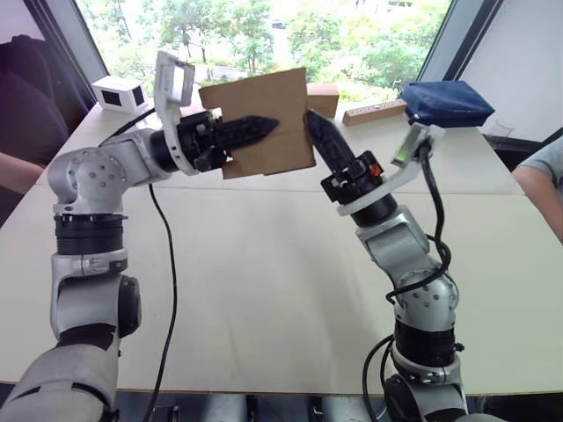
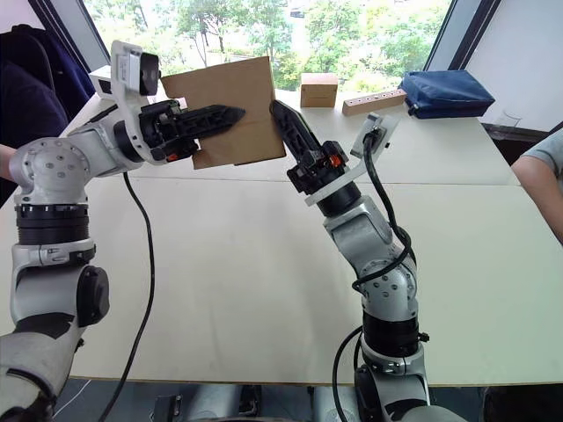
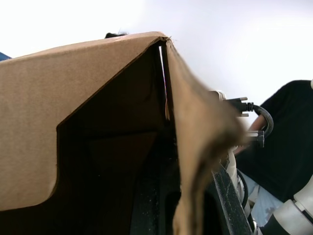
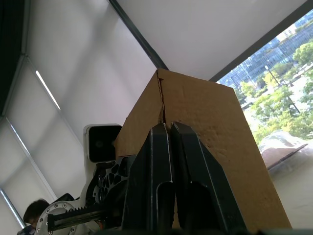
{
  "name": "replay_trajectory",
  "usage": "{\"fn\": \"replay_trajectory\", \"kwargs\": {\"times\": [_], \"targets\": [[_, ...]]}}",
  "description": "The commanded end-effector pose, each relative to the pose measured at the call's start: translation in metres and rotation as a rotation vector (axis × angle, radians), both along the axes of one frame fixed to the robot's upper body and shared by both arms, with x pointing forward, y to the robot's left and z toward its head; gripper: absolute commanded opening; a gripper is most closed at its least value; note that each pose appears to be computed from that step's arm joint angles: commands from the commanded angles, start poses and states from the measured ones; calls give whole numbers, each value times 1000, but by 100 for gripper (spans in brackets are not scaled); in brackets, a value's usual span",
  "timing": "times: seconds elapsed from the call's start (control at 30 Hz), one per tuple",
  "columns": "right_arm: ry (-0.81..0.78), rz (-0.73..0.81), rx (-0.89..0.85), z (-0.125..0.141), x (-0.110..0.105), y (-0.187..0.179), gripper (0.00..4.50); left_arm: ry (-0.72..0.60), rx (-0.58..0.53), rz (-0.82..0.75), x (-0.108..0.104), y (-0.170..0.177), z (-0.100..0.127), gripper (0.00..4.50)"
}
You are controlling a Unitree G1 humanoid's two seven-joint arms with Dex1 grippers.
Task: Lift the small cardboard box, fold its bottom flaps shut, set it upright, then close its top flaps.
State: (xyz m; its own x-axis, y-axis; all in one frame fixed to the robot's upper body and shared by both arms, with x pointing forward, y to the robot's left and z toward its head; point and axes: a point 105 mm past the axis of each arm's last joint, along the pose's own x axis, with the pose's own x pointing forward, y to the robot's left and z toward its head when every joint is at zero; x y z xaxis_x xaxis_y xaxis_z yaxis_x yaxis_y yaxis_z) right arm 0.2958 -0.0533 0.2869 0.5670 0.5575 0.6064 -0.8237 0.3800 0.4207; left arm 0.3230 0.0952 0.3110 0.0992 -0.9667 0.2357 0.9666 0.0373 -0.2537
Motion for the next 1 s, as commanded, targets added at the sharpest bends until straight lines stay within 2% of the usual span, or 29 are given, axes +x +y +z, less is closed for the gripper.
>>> {"fn": "replay_trajectory", "kwargs": {"times": [0.03, 0.3, 0.43, 0.5, 0.57, 0.67, 0.73, 0.8, 0.9, 0.93, 1.0], "targets": [[-85, 78, -77, 5, -19, 20, 11, -50, 11, -31, -6, -7, 8, 0], [-62, 20, 15, 10, -18, -8, 11, -46, 20, -39, -7, -4, 10, 0], [-61, 6, 45, 15, -28, -29, 11, -53, 86, -42, -10, -1, 8, 0], [-59, 0, 56, 19, -34, -42, 11, -93, 170, -38, -14, 1, 8, 0], [-44, 2, -5, 15, -40, -48, 11, -122, 272, -38, -16, 3, 7, 0], [-4, 19, -160, 0, -47, -52, 11, -195, 491, -25, -14, 1, -3, 0], [19, 25, -317, -15, -51, -53, 11, -271, 637, -27, -11, 2, -13, 0], [50, 33, -521, -38, -56, -56, 11, -321, 854, -48, -7, 3, -29, 0], [69, 61, -740, -59, -63, -64, 11, -371, 1124, -106, -4, 2, -46, 0], [69, 68, -784, -63, -64, -65, 11, -386, 1186, -113, -2, 0, -50, 0], [69, 98, -1012, -88, -69, -66, 11, -459, 1326, -138, 1, -4, -60, 0]]}}
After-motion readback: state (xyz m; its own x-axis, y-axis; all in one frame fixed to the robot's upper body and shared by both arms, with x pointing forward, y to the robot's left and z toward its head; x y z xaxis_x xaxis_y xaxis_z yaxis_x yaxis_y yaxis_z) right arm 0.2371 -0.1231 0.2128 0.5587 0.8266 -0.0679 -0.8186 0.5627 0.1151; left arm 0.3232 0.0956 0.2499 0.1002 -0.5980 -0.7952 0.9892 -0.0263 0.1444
